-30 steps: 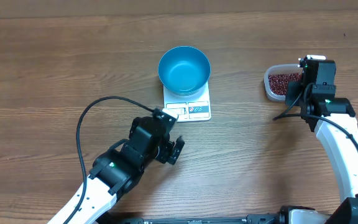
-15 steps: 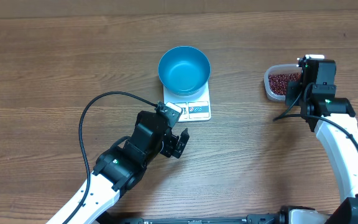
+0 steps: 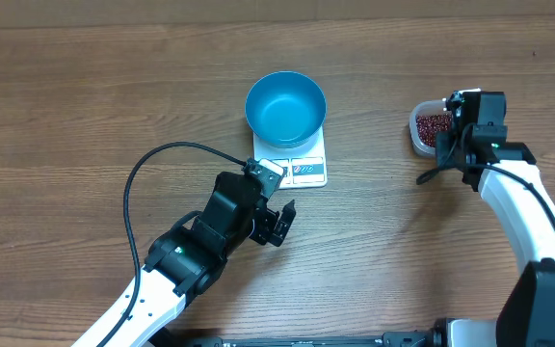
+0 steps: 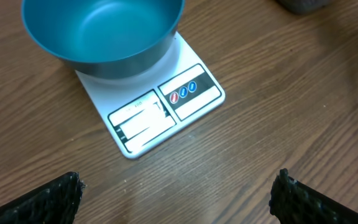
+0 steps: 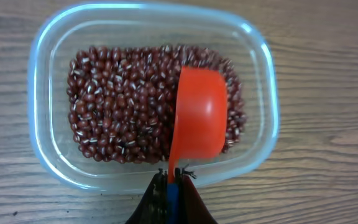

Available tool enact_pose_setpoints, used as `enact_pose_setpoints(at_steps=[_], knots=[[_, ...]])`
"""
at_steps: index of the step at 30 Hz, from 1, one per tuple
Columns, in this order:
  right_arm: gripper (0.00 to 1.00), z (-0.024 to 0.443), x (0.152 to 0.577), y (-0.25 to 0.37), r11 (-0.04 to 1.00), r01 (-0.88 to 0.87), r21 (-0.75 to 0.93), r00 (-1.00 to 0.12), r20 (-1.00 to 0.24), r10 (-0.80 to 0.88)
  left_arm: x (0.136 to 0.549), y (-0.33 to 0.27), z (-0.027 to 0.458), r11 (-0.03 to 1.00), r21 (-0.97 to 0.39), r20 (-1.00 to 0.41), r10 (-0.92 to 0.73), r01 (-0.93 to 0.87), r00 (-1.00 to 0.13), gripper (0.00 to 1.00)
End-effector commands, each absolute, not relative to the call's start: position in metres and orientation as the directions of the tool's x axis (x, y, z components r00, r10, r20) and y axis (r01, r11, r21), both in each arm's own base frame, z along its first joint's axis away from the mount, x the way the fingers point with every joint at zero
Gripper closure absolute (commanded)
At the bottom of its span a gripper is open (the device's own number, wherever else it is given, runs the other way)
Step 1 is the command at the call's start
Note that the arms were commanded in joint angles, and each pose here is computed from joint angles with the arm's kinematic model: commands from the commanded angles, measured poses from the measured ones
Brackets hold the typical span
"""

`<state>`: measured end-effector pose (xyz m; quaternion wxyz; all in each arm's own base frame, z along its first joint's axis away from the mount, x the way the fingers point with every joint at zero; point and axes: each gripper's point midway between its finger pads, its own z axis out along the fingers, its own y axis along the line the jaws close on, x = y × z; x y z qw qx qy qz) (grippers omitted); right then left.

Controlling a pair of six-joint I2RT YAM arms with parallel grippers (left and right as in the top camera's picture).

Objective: Scoop item into bowl and weigh 150g on scale
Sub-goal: 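Lower the red scoop into the red beans with the right gripper, then drag the scoop through the beans and lift it filled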

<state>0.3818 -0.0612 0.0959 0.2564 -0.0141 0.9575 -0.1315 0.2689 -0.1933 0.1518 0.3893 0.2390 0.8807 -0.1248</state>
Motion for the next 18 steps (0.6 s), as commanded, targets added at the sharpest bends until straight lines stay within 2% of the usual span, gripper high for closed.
enact_pose_setpoints(at_steps=[1,11,18], knots=[[0.96,0.099,0.391,-0.05,0.98,0.001,-0.2,-0.855,-0.508,-0.103,0.272,-0.199,0.17,0.844,-0.05,-0.764,0.312,0.534,-0.565,0.01],[0.96,0.095,0.39,-0.01,0.992,-0.122,0.003,-0.847,-0.522,-0.102,0.273,-0.2,0.18,0.844,-0.051,-0.766,0.31,0.534,-0.563,0.01],[0.96,0.096,0.388,-0.015,0.99,-0.105,0.097,-0.849,-0.527,-0.039,0.272,-0.202,0.18,0.839,-0.059,-0.766,0.31,0.541,-0.564,0.01]])
